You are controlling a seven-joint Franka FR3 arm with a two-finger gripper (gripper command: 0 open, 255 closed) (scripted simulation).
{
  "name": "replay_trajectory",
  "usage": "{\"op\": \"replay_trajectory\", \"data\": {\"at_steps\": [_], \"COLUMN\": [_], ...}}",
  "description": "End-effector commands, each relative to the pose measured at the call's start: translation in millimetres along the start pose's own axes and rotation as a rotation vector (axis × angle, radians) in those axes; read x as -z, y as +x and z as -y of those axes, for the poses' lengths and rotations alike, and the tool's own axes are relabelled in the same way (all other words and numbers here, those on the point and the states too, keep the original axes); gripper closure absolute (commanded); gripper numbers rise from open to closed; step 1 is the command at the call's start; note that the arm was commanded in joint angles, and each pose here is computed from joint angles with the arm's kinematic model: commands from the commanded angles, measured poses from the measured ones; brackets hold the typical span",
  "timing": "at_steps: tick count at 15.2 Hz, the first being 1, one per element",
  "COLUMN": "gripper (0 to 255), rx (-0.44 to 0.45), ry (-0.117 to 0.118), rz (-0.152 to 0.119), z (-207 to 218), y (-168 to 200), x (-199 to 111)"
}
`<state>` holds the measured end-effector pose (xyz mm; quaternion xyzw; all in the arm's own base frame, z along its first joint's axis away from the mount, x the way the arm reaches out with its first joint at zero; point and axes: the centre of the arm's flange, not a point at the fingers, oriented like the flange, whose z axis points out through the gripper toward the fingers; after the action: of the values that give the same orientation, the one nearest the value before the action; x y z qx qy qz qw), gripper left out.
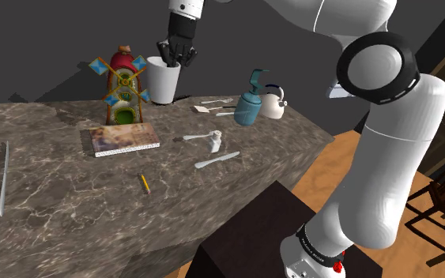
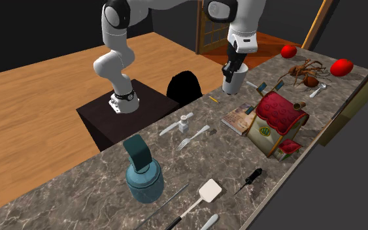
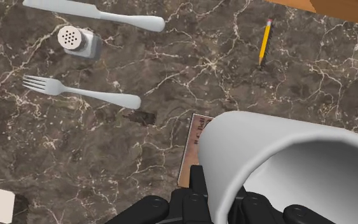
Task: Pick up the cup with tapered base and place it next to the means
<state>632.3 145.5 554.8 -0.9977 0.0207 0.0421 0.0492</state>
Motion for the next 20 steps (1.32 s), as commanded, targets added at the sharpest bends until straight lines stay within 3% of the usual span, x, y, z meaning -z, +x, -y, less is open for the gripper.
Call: {"op": "replay_trajectory", "data": {"at_steps": [1,18,20], "gripper": [255,255,255], "rx": [-0.001,-0.001,-0.001], "ry": [0.000,0.000,0.000], "rz": [-0.001,-0.001,-0.001], "z": [27.1,247.8,246.8], "y": [-6.2,-42.1,-41.2], "x": [-5.5,-29.2,-39.6]}}
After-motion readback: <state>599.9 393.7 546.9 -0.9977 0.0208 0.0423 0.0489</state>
